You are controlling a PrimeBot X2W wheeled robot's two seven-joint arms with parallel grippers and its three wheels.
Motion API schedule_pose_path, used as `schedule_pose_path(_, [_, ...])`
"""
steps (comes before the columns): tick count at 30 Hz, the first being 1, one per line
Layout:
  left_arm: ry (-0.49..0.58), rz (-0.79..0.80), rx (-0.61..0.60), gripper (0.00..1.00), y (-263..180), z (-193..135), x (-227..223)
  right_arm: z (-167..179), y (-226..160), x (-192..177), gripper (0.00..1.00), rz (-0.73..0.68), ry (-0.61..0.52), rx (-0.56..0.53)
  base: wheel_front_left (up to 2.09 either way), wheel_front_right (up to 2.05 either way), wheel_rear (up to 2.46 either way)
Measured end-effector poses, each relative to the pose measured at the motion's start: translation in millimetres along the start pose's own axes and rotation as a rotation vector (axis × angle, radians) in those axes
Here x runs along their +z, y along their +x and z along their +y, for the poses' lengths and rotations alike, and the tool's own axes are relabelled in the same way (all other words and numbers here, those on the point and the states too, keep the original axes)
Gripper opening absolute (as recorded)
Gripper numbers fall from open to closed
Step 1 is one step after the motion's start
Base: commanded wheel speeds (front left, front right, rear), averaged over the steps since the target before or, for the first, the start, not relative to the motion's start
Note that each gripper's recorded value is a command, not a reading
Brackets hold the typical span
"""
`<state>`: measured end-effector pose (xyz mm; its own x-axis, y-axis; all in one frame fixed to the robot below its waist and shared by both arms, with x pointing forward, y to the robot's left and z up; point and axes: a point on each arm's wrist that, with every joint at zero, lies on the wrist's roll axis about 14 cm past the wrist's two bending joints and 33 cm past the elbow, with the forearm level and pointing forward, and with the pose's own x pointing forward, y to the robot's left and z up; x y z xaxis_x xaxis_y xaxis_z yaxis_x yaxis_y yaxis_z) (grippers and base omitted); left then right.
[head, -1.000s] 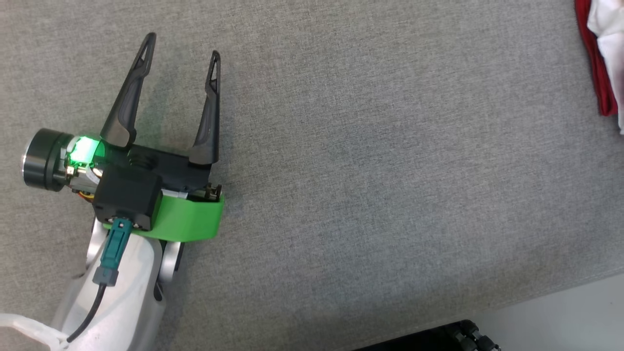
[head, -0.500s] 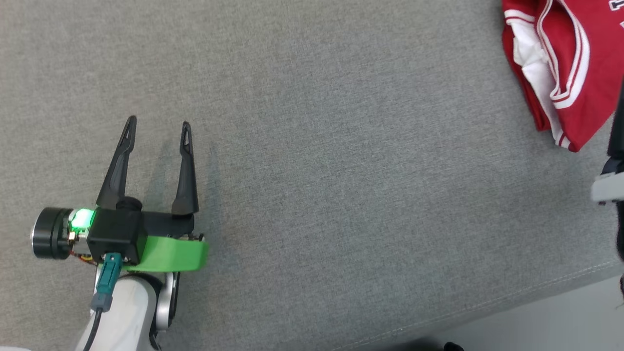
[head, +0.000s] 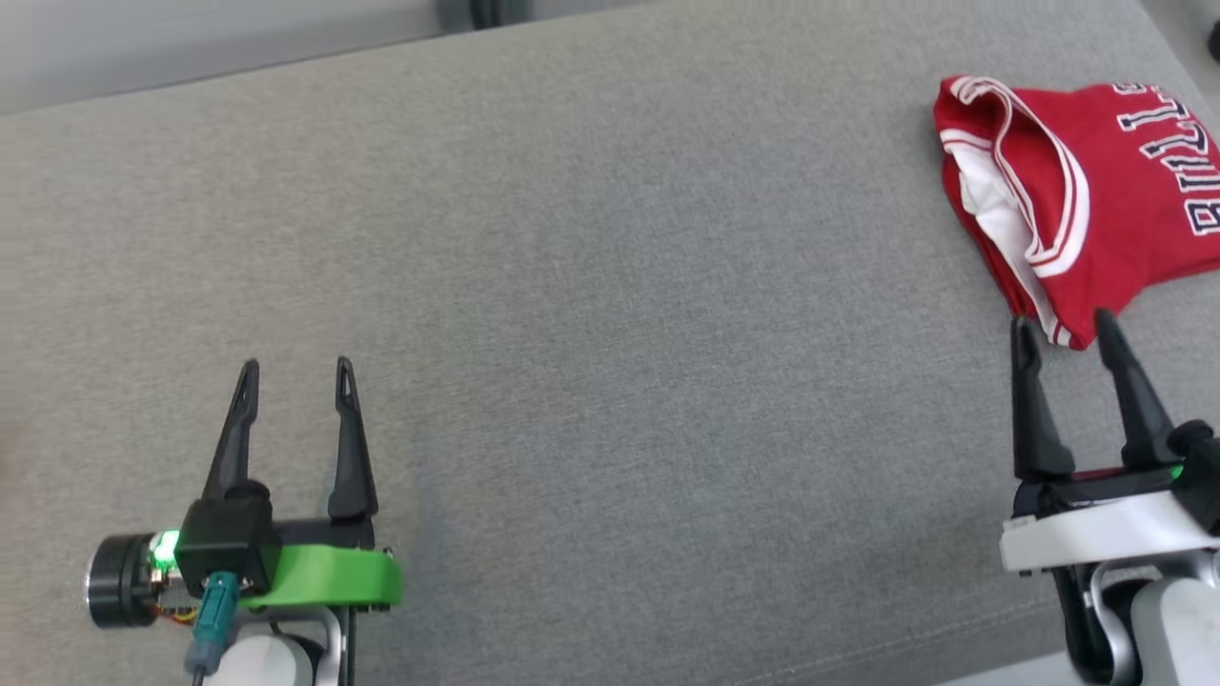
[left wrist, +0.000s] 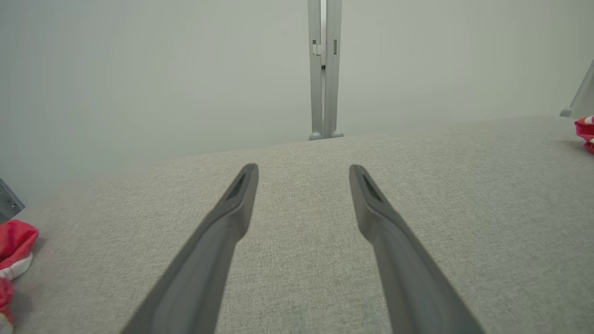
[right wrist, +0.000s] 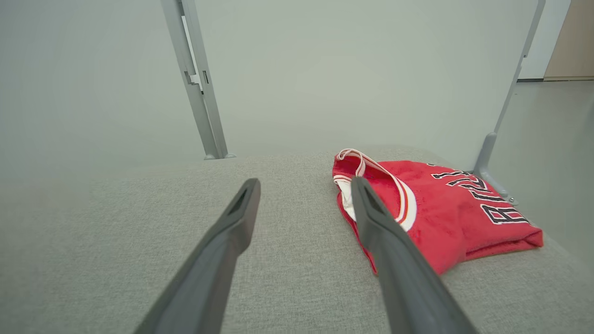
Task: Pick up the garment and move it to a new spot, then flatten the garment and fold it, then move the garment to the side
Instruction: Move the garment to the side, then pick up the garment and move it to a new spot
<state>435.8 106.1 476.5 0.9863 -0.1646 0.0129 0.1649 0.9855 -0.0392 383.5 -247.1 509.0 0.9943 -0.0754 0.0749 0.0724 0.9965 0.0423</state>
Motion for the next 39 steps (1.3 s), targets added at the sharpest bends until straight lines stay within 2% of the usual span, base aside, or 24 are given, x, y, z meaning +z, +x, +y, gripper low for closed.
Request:
schedule_pose_path(13, [0.03,0.017,0.139,1.0,-57.4,44.1,7.7,51.6,-16.4,10.2,1.0,0.013,0.047,0.134,0.0,0.0,0.0])
schedule_pose_path(24, [0.032,0.005,0.153,1.0,-85.5,45.6,14.7,62.2,-36.8,21.7,1.0,0.008,0.051,0.162,0.0,0.0,0.0])
schedule_pose_path(39, [0.031,-0.002,0.143,1.0,-93.9,42.0,18.3,61.5,-49.9,31.3,1.0,-0.003,0.043,0.161,0.0,0.0,0.0])
